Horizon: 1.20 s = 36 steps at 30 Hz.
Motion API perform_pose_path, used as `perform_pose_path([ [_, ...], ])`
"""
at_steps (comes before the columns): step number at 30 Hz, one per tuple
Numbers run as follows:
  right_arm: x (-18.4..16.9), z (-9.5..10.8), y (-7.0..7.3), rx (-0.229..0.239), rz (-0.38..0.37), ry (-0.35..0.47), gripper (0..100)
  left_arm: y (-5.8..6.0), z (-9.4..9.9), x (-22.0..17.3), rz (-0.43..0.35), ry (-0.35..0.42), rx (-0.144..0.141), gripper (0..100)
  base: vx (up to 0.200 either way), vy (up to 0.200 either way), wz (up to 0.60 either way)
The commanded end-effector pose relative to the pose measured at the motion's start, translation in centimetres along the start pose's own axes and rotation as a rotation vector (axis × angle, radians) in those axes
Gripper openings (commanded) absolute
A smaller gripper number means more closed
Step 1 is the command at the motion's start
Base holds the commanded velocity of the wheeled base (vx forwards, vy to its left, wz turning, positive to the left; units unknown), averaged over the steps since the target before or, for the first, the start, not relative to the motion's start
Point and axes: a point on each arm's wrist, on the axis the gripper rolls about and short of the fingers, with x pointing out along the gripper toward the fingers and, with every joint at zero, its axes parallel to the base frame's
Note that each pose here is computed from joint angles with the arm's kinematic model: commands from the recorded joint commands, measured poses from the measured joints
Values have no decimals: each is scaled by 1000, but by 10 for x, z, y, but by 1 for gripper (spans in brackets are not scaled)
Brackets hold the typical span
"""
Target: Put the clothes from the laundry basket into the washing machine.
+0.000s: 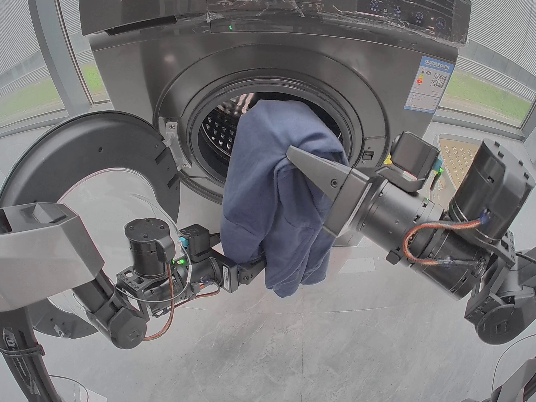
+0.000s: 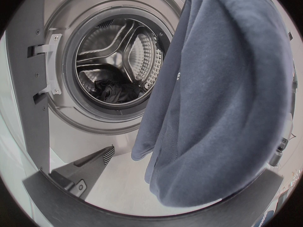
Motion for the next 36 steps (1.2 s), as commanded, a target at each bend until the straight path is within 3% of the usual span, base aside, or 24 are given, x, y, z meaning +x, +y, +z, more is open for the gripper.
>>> perform_pose_path([
  [1, 0, -1, 0, 0, 1, 2, 0, 0, -5, 7, -5, 4, -5, 100, 0, 0, 0],
  [2, 0, -1, 0, 0, 1, 3, 0, 0, -4, 8, -7, -1, -3, 0, 0, 0, 0],
  [8, 0, -2, 0, 0, 0, 6, 0, -5, -2, 10, -30, -17, 3, 0, 0, 0, 0],
  [13, 0, -7, -4, -3, -16, 26, 0, -13, 12, 1, -49, -82, 11, 0, 0, 0, 0],
  [22, 2, -24, -20, -19, -55, 79, 0, -37, 38, -75, -80, -167, 31, 0, 0, 0, 0],
  [23, 4, -26, -21, -19, -58, 86, 100, -41, 43, -84, -89, -186, 35, 0, 0, 0, 0],
  [27, -4, -43, -28, -26, -87, 162, 100, -50, 57, -103, -117, -250, 45, 0, 0, 0, 0],
  [31, -23, -66, -37, -71, -118, 270, 100, -60, 71, -113, -157, -318, 41, 0, 0, 0, 0],
  [36, -42, -80, -45, -104, -144, 351, 100, -63, 82, -122, -167, -385, 50, 0, 0, 0, 0],
])
